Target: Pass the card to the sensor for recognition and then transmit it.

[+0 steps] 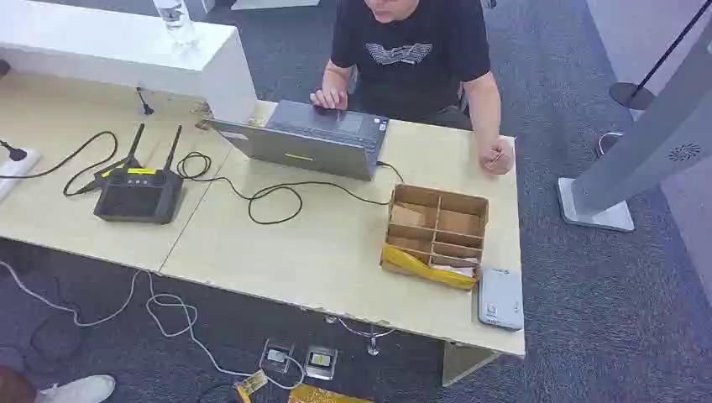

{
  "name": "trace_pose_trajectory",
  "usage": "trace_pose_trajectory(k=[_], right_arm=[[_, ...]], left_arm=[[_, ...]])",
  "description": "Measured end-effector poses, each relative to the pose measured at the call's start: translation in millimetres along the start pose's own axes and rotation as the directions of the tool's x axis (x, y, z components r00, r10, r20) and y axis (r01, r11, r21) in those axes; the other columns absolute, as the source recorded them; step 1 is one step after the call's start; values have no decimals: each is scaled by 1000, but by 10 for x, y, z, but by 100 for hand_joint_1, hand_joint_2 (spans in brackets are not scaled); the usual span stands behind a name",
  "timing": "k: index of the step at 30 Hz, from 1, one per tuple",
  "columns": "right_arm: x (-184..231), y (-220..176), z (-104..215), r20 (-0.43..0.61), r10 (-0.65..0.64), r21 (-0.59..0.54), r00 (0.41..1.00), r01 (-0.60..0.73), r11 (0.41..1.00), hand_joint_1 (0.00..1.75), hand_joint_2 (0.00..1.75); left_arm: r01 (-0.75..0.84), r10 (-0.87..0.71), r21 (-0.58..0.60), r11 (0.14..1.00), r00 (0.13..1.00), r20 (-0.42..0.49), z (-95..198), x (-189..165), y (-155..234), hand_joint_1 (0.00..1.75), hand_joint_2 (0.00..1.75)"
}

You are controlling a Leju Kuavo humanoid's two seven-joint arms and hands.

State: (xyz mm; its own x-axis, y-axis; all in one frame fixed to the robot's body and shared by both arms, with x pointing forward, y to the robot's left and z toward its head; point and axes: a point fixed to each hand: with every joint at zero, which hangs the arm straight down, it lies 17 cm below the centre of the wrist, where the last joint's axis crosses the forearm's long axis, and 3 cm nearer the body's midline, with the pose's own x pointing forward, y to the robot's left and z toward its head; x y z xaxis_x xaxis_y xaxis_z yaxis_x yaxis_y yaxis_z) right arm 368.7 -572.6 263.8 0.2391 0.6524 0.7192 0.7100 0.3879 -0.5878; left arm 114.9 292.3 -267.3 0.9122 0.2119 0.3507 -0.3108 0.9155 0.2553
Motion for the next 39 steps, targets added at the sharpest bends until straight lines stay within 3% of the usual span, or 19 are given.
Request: trace_pose_trajectory(k=[8,11,19,24,32,39], right_arm=[[1117,197,-93,240,78,13,968,-83,996,0,175],[1604,487,-24,368,137,61,920,-171,983,0,175],[2166,1002,312,533,142,160,834,-265,951,0,175],[2338,1366,519,612,162,212,774,-358,909,0,175],[2237,1861,885,682,212,276,700,-514,812,0,175],[2190,2094,1071,704,213,306,678,-560,770,0,175]], left_arm=[[29,-28,-23,999,999,20,0,46,-37,0,0],[39,-38,-32,999,999,26,-1,58,-48,0,0],[48,-47,-37,998,998,30,-1,72,-59,0,0],[66,-64,-43,997,997,34,6,67,-78,0,0],[96,-94,-58,994,995,39,11,59,-103,0,0],[119,-116,-71,990,992,42,18,46,-126,0,0]])
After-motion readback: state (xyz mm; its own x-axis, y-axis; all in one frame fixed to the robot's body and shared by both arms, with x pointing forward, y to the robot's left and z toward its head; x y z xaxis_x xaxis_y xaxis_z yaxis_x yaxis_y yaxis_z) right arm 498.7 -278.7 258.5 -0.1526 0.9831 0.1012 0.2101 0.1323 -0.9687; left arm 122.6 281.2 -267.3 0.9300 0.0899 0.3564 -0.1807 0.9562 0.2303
